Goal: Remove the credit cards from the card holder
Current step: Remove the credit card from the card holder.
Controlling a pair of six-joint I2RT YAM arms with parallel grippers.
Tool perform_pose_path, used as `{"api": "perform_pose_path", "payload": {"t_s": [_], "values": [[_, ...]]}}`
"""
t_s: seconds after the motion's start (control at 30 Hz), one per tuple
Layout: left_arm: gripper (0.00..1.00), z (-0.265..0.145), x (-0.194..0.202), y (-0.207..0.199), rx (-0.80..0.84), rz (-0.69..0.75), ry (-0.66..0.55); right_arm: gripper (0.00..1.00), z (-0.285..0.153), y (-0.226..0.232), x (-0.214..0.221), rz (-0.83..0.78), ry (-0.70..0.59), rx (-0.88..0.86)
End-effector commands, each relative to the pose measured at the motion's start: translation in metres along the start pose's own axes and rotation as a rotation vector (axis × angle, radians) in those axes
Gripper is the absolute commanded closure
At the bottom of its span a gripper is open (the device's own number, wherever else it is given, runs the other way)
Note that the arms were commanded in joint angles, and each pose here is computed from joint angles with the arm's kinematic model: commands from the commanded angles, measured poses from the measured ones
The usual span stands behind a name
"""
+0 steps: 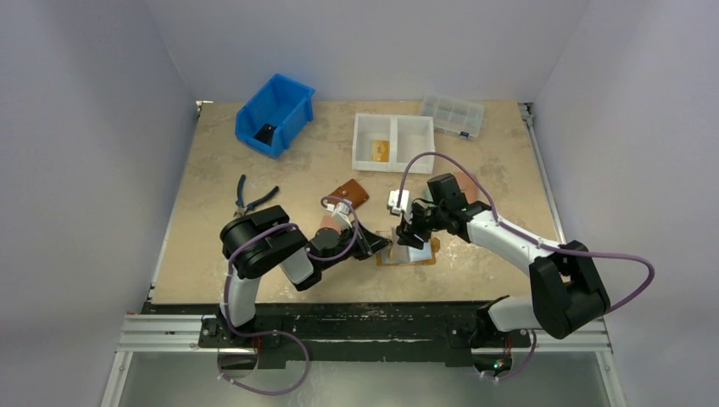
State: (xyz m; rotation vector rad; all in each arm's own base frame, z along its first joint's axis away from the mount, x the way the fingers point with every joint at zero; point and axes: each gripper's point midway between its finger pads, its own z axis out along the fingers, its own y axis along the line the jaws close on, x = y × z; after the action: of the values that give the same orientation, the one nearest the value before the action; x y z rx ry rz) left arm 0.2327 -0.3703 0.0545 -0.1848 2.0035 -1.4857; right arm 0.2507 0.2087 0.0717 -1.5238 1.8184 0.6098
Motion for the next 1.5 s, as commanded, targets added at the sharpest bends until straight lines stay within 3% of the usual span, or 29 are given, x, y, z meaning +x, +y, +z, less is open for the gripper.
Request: {"api": "perform_pose_path", "payload": {"t_s": [0.0,0.1,0.2,0.37,0.47,0.73,1.03,1.33,1.47], "values": [[1.00,0.006,-0.005,-0.028,0.109,0.028,-0.008,0.53,-0.011,-0.029,-0.018,0.042,-0.042,0.106],[1.00,0.008,-0.004,-0.029,0.118,0.027,-0.003,0.74,-0.010,-0.037,-0.010,0.075,-0.011,0.138],[0.95,0.010,-0.003,-0.031,0.125,0.026,0.001,0.85,-0.005,-0.040,0.006,0.129,0.061,0.129],[0.84,0.013,0.002,-0.032,0.125,0.028,0.019,0.93,0.008,-0.035,0.030,0.248,0.177,0.023],[0.81,0.015,0.005,-0.032,0.127,0.028,0.031,0.94,0.010,-0.036,0.030,0.297,0.172,0.017],[0.73,0.024,0.013,-0.036,0.141,0.033,0.063,0.89,-0.002,-0.042,0.027,0.423,0.123,-0.015],[0.69,0.031,0.019,-0.036,0.135,0.045,0.084,0.69,-0.017,-0.043,0.011,0.515,0.049,-0.058],[0.68,0.031,0.019,-0.037,0.135,0.043,0.085,0.67,-0.020,-0.033,-0.001,0.660,0.011,-0.149],[0.68,0.031,0.020,-0.038,0.136,0.042,0.086,0.41,-0.027,-0.025,-0.014,0.716,-0.042,-0.195]]}}
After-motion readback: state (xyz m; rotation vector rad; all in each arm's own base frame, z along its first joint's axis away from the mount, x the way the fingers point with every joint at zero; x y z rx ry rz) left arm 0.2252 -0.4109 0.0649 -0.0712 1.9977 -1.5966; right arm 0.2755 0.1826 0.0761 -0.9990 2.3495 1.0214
